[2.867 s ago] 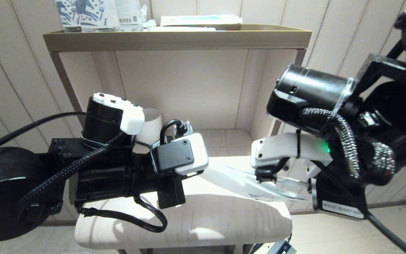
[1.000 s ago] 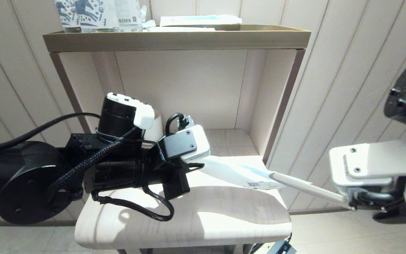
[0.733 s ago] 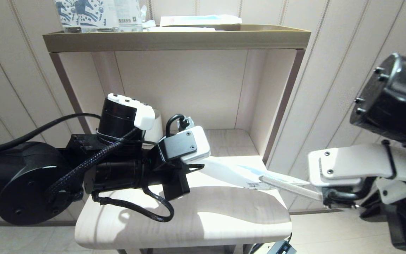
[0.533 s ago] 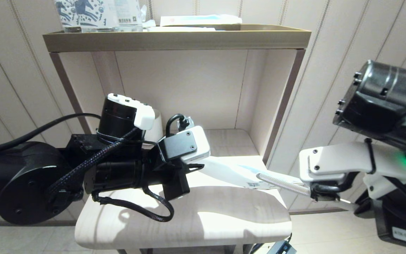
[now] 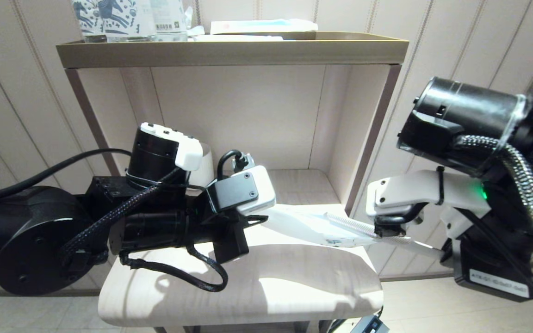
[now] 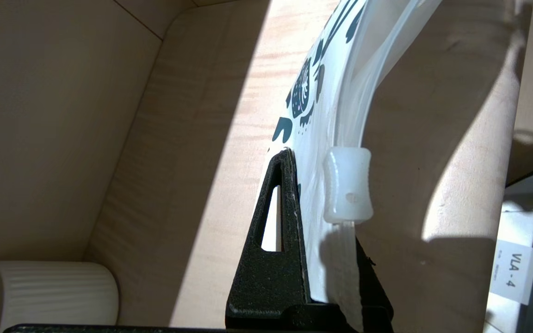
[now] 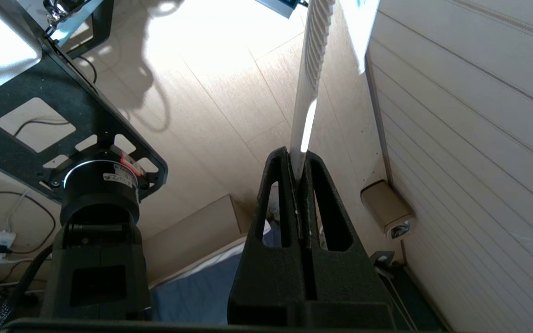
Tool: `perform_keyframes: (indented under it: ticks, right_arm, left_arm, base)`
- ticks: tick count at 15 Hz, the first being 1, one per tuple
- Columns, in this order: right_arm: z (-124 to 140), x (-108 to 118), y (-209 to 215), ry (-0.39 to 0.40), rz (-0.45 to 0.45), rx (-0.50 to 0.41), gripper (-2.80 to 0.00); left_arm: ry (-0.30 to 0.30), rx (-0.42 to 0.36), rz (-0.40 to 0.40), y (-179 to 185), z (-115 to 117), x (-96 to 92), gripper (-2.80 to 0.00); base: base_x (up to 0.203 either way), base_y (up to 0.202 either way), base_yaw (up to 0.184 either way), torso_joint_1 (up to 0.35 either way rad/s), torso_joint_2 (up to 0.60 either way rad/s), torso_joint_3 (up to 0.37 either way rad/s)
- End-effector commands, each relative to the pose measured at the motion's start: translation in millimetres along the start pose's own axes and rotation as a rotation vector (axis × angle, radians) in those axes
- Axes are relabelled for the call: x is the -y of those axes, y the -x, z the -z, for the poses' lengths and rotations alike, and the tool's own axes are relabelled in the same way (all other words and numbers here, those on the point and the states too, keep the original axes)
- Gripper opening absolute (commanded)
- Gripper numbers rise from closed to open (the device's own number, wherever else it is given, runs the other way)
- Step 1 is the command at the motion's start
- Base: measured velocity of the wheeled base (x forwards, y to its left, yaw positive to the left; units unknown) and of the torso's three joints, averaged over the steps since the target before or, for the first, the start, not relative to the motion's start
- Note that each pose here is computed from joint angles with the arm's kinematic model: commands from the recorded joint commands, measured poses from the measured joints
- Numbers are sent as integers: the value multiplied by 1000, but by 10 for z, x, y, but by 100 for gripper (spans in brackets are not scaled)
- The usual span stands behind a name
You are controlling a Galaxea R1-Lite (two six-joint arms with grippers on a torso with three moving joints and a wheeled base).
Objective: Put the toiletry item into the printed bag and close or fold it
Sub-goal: Place the comb into the storage bag
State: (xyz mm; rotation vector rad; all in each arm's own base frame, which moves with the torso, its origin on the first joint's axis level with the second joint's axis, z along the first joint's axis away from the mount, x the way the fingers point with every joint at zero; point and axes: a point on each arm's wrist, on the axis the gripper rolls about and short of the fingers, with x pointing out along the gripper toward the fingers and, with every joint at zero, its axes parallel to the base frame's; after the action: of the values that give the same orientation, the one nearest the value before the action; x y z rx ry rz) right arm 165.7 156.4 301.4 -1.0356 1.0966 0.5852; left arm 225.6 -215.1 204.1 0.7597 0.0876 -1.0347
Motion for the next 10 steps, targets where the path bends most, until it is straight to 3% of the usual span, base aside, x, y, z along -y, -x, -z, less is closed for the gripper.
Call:
perform_keyframes:
  ticks: [1,10]
  right_arm:
    - [-23,-13,-65,26,-21,-63,-280]
    - [-213,-1,-156,60,-4,-77,-280]
  left_arm:
    - [-5,3,0,-12,1,-1,-280]
    - [-16,18,-1,-45,-9,27,-280]
  base:
    - [0,0,0,0,0,0]
    - [0,0,0,0,0,0]
